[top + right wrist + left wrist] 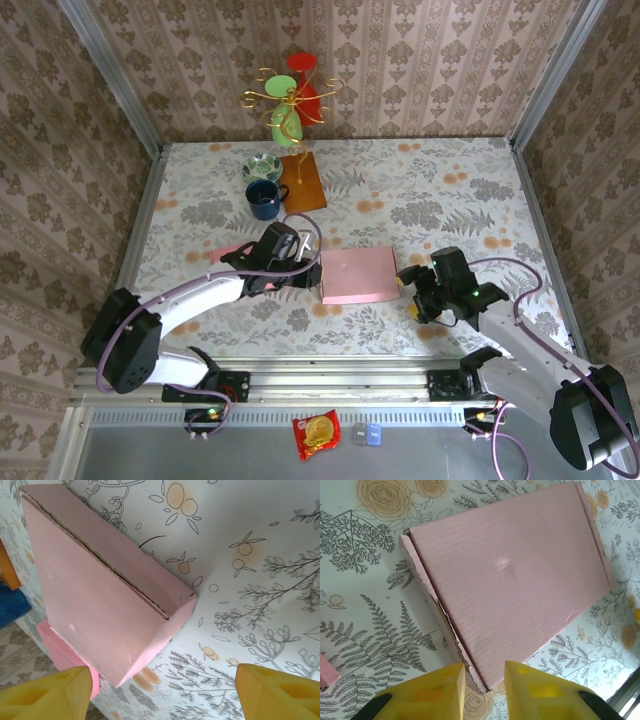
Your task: Fold the paper box
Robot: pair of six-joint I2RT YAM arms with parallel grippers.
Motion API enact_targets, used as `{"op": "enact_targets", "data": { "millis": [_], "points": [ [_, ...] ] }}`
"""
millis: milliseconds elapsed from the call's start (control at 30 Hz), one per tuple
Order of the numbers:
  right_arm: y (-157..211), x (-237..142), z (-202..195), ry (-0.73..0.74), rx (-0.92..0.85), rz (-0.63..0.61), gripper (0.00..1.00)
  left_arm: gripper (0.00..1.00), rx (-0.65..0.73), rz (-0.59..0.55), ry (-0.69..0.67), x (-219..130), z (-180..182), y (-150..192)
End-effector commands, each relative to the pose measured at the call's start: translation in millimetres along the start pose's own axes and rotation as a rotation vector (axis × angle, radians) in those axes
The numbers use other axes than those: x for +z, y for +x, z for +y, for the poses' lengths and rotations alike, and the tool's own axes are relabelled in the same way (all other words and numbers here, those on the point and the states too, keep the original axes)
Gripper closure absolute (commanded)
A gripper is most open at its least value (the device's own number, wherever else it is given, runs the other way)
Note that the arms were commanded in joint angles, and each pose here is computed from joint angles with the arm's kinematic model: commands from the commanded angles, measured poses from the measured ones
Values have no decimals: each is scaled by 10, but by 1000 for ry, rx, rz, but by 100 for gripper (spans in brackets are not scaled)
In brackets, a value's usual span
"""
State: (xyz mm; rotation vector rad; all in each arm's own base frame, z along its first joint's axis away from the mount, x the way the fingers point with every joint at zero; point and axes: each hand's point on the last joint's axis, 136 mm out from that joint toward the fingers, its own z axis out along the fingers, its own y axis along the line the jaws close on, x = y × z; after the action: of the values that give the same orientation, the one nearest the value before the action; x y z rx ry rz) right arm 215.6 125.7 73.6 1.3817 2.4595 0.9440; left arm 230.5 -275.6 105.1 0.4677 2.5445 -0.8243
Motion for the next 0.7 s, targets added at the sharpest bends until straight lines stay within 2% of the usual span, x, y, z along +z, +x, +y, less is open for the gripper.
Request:
{"op": "enact_targets", "data": {
  "millis": [0, 167, 200, 233, 300, 333, 367, 500, 633, 667],
  "points": [
    [1, -185, 20, 49, -155, 1, 23, 71, 22, -88, -9, -182, -54, -258],
    [-168, -465, 397, 29, -399, -90, 23, 71, 40, -237, -44, -447, 7, -522],
    [-209, -535, 472, 24, -452, -123, 6, 71, 38, -274, -64, -513, 53, -571],
    [-260, -615, 547, 21, -509, -165, 0, 70, 28, -315, -96, -594, 123, -616],
    [-368, -742, 635, 27, -593, -239, 0, 68, 5, -366, -132, -717, 247, -677],
    [-443, -812, 645, 50, -621, -283, 0, 49, -12, -382, -157, -777, 329, -695],
    [-520, -875, 642, 77, -647, -328, 0, 1, -37, -401, -186, -847, 425, -714],
    [-802, -1093, 670, 149, -737, -508, 0, 0, -114, -457, -300, -1085, 773, -705],
    [-1234, -1335, 550, 280, -738, -789, 0, 0, -156, -524, -480, -1371, 1135, -644],
    [-1313, -1309, 605, 267, -799, -846, 0, 0, -170, -535, -537, -1444, 1232, -618]
  ]
}}
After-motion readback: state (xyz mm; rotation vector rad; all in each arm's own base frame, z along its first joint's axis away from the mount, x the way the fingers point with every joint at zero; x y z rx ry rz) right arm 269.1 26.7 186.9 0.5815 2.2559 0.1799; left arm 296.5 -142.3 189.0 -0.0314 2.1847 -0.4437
